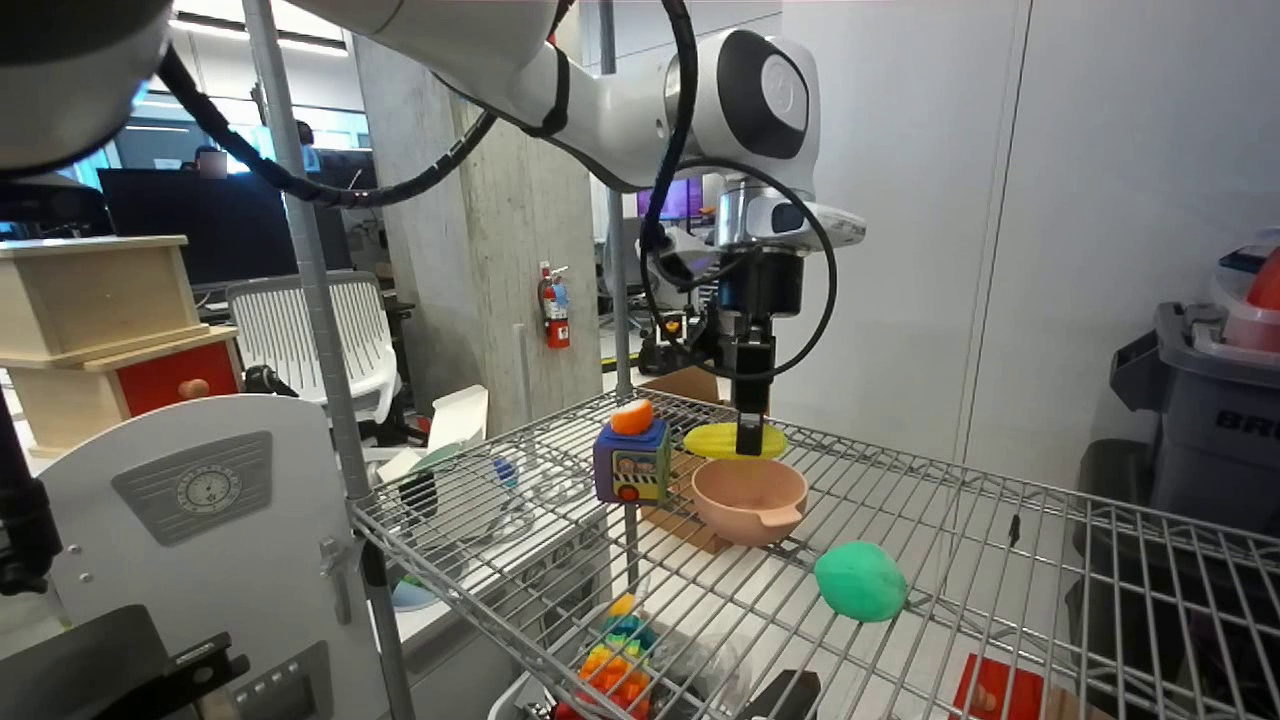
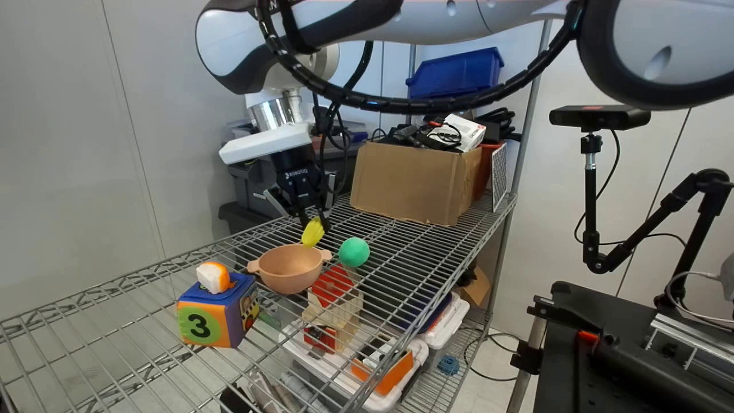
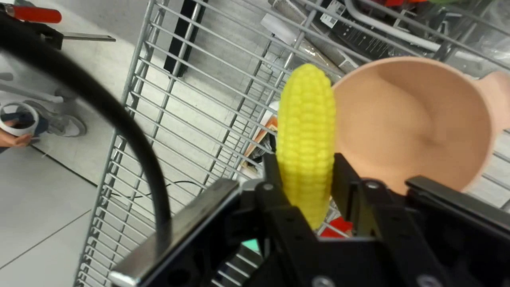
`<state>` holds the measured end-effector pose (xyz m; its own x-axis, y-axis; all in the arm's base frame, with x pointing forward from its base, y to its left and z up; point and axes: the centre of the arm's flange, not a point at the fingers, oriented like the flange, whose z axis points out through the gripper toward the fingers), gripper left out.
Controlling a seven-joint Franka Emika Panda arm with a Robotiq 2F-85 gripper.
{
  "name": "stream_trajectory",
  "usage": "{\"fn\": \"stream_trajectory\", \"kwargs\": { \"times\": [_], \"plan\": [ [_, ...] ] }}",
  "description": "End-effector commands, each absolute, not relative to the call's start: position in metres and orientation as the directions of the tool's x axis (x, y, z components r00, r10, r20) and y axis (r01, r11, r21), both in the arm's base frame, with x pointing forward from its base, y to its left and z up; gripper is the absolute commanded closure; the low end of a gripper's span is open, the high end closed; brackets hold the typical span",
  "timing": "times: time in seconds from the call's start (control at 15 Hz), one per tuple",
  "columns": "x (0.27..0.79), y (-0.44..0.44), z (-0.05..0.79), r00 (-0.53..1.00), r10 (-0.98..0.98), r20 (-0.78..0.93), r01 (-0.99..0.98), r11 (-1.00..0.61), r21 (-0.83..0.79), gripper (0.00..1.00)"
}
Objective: Pick the yellow object and put it in the bowl
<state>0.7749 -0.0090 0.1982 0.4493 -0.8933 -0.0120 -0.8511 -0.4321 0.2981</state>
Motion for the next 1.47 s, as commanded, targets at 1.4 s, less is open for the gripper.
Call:
{"fn": "stream_trajectory", "kwargs": {
  "times": [1.4],
  "plan": [
    [0.866,-0.021,0.201,0.073,-0.977,0.199,-0.994,-0.056,0.089,0.90]
  ]
}}
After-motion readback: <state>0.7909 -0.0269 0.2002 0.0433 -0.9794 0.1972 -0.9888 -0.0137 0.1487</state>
